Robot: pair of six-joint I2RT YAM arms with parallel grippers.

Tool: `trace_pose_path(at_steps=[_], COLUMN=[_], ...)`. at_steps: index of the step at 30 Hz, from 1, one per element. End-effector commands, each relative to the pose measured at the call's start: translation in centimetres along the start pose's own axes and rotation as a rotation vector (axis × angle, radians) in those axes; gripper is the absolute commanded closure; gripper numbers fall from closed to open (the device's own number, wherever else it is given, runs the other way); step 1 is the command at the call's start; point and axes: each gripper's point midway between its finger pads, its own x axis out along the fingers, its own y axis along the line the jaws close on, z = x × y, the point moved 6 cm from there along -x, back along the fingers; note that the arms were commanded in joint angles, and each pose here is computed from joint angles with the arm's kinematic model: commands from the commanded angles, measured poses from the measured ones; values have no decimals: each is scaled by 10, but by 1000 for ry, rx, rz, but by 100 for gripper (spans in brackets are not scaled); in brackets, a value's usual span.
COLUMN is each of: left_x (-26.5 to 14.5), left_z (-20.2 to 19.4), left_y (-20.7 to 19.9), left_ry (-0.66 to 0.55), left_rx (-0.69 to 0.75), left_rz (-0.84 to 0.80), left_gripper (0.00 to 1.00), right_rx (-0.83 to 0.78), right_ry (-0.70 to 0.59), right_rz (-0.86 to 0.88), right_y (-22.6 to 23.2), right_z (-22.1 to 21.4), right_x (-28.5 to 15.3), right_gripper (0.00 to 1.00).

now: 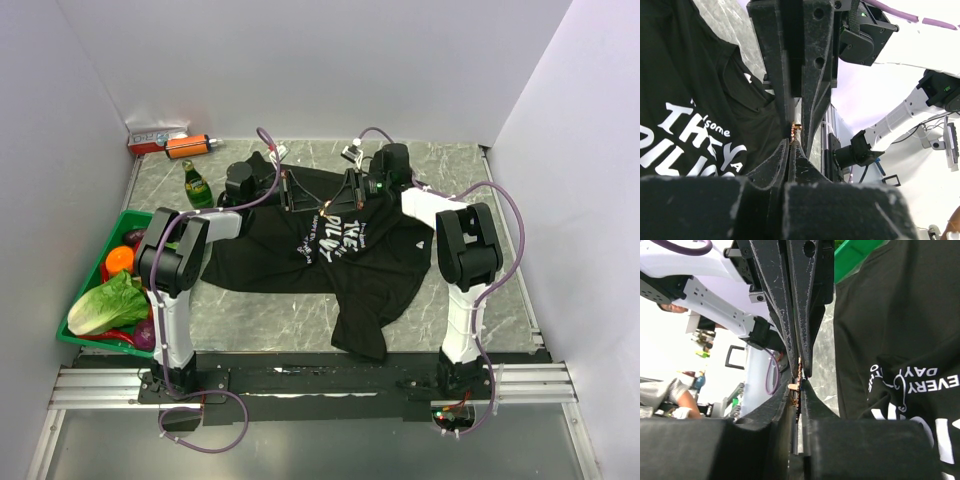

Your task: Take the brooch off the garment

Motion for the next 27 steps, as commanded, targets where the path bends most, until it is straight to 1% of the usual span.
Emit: trace_pose_path(at_steps=[1, 2, 3, 4, 5, 6, 9, 10, 12, 13, 14, 15, 16, 17, 18, 19, 21, 22, 27], left_x=[3, 2, 0, -2, -3, -4, -8, -9, -9, -9, -9, -9, -9, -9, -9, -9, -9, -9, -9], left_z=[18, 18, 20, 21, 21, 22, 24, 25, 27, 28, 28, 29, 29, 29, 31, 31, 32, 32, 33], left_y=[-20, -20, -23, -21, -20, -21, -19, -19, -20, -19, -20, -22, -21, -22, -24, -24, -25, -26, -27], left_ry=[4, 10, 8, 7, 12, 12, 8, 1, -1, -7, -9, -13, -19, -22, -29, -30, -34, -36, -45], left_rx=[148, 135, 146, 155, 148, 158, 158, 158, 163, 162, 163, 161, 157, 153, 154, 151, 147, 156, 150], left_rz=[-61, -52, -49, -41, -34, -31, -19, -12, -10, -6, -6, -14, -14, -17, -25, -28, -32, -38, -40], left_gripper=[99, 99, 99, 99, 99, 99, 99, 99, 99, 99, 99, 99, 99, 99, 99, 99, 99, 99, 99], right_rx=[-111, -53, -46, -118, -45, -38, -46, -75, -56, -126, -69, -73, -180, -199, -173, -217, -253, -242, -283], right_ry=[-20, -40, -76, -111, -127, -143, -145, -149, -157, -154, -140, -137, -110, -91, -74, -59, -82, -88, -63], right_rz=[-9, -16, -30, -28, -32, -44, -61, -65, -90, -108, -130, -167, -180, -191, -230, -236, -276, -291, -285], right_y=[15, 16, 15, 20, 19, 19, 23, 26, 24, 26, 23, 21, 24, 26, 24, 27, 27, 26, 30], right_z=[20, 19, 22, 30, 27, 30, 38, 42, 42, 46, 39, 37, 38, 36, 30, 27, 30, 27, 25], right_x=[-1, -5, -17, -23, -30, -40, -53, -56, -57, -57, -54, -52, -45, -40, -37, -31, -29, -27, -10], right_gripper=[63, 56, 49, 37, 34, 32, 32, 32, 33, 34, 35, 36, 36, 37, 38, 38, 37, 37, 37])
